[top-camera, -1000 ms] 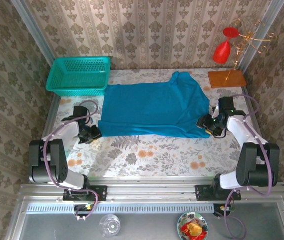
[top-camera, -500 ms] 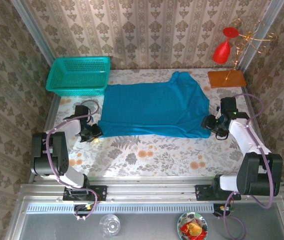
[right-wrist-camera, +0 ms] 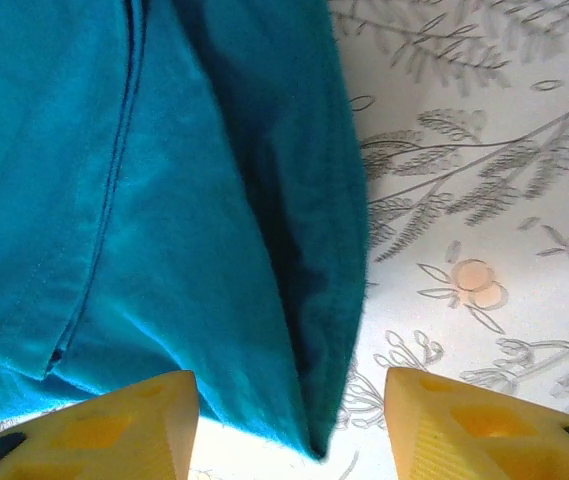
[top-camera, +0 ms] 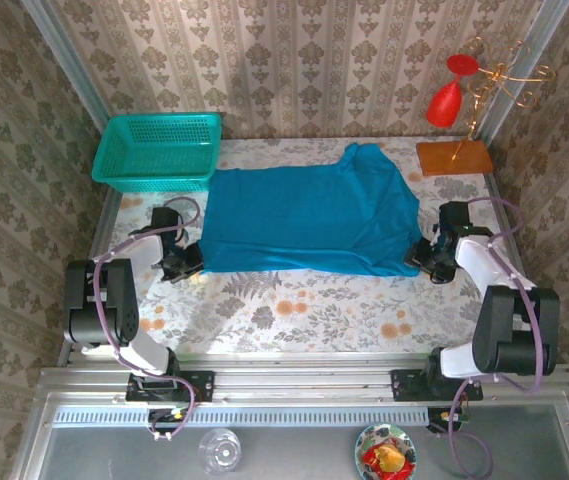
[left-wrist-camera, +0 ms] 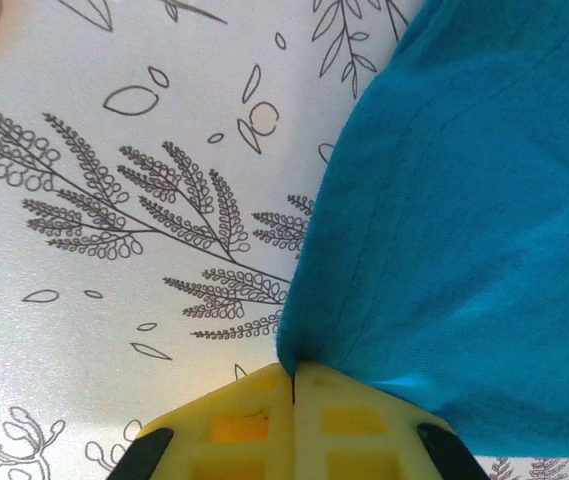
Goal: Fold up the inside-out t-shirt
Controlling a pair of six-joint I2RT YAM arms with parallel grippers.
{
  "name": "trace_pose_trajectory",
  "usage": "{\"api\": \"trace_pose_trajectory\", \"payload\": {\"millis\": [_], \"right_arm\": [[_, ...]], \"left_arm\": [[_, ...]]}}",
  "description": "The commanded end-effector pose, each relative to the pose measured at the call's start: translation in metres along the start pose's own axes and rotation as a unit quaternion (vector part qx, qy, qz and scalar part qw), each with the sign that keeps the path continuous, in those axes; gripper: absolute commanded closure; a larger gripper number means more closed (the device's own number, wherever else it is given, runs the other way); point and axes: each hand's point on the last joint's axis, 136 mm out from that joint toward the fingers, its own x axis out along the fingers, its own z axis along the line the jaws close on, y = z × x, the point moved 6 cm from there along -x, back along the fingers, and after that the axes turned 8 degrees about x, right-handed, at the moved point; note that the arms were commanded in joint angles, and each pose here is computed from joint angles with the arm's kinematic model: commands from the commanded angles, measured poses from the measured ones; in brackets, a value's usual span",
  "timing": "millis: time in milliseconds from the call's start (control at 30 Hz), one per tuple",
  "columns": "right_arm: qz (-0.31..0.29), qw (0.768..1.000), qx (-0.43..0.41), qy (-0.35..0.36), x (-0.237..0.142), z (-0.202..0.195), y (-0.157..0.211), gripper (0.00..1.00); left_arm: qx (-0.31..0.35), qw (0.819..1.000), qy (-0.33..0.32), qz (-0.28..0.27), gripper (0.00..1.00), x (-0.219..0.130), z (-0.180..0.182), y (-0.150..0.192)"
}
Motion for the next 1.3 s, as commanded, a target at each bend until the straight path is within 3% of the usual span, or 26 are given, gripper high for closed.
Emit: {"api": "trace_pose_trajectory", "payload": {"millis": [0, 67, 233, 567, 767, 867, 933, 1033, 1167, 1267], "right_arm": [[0.035, 0.998, -0.003, -0.044, 0.012, 0.011, -0.001, 0.50], [0.045, 0.998, 0.002, -0.046, 0.016, 0.012, -0.001, 0.60], [0.020, 1.000, 0.017, 0.013, 0.004, -0.003, 0.002, 1.00], [-0.047, 0.991, 0.094, 0.083, -0.029, -0.043, 0.028, 1.00], [-0.031, 0.986, 0.143, 0.084, -0.016, -0.052, 0.041, 1.00], [-0.043, 0.985, 0.146, 0.080, -0.021, -0.054, 0.045, 0.77], [-0.061, 0.985, 0.144, 0.076, -0.031, -0.053, 0.044, 0.65], [-0.086, 0.988, 0.123, 0.049, -0.049, -0.042, 0.039, 0.61], [-0.074, 0.995, 0.072, -0.011, -0.060, -0.014, 0.038, 0.61], [-0.026, 0.998, 0.042, -0.048, -0.051, 0.008, 0.042, 0.60]], "left_arm": [[0.010, 1.000, -0.002, -0.006, 1.00, -0.006, -0.002, -0.005], [0.009, 1.000, -0.003, -0.007, 1.00, -0.009, -0.002, -0.005], [0.001, 1.000, -0.013, -0.013, 1.00, -0.020, 0.003, 0.000], [-0.072, 0.997, -0.034, -0.010, 1.00, -0.033, 0.030, 0.047], [-0.104, 0.994, -0.031, -0.003, 1.00, -0.032, 0.034, 0.071], [-0.117, 0.993, -0.017, -0.005, 1.00, -0.031, 0.033, 0.080], [-0.116, 0.993, -0.011, -0.012, 0.91, -0.037, 0.030, 0.080], [-0.099, 0.994, -0.009, -0.040, 0.78, -0.056, 0.024, 0.068], [-0.061, 0.995, 0.009, -0.079, 0.76, -0.082, 0.008, 0.049], [-0.017, 0.996, 0.033, -0.082, 0.76, -0.091, -0.013, 0.040]]}}
